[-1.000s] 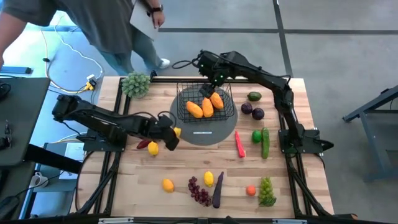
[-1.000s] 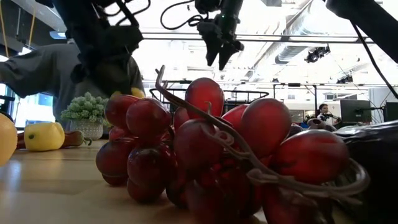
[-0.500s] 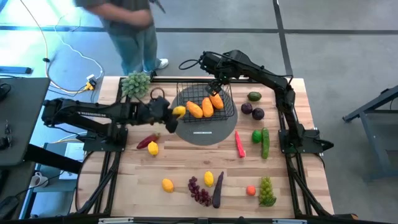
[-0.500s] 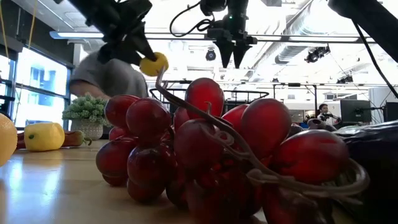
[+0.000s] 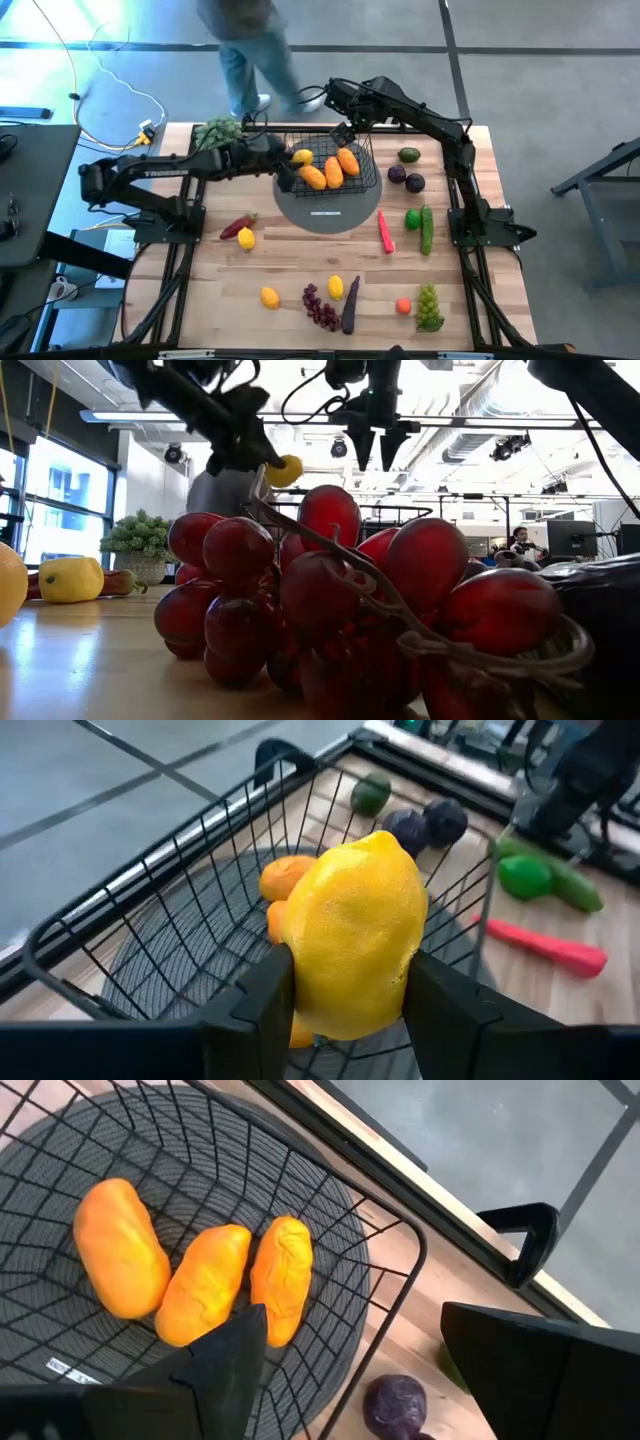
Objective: Build produce basket
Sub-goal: Put the middle left yellow lemon into the black wire basket
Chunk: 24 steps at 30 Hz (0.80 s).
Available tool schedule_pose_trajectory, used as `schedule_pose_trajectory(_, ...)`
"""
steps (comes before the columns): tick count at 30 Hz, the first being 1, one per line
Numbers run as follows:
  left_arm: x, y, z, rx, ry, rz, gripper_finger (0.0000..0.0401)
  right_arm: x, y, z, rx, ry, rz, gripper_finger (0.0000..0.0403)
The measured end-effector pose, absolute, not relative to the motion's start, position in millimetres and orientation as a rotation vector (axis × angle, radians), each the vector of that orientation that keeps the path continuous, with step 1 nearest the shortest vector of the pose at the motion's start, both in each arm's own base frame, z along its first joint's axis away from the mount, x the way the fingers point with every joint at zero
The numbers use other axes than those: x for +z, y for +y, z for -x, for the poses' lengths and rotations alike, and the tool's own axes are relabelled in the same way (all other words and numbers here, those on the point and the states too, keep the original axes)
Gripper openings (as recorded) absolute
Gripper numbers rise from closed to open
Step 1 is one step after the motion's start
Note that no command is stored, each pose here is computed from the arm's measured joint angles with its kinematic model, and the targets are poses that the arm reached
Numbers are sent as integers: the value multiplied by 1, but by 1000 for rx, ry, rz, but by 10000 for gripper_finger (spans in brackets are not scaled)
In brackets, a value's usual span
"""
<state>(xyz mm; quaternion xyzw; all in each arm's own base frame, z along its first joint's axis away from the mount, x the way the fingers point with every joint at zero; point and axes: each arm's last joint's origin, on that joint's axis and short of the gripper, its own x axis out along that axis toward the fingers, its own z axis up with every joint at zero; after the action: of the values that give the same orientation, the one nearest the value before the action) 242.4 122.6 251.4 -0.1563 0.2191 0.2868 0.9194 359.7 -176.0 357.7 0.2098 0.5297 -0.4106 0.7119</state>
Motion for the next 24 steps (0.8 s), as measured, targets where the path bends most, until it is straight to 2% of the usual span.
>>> schedule_pose_trajectory(14, 208, 141, -257, 455, 630, 315, 175, 358, -177, -359, -978, 1147, -467, 281)
schedule_pose_trajectory(24, 204, 142, -258, 471, 643, 322, 233, 358, -184, -355, -985, 1167, -444, 281)
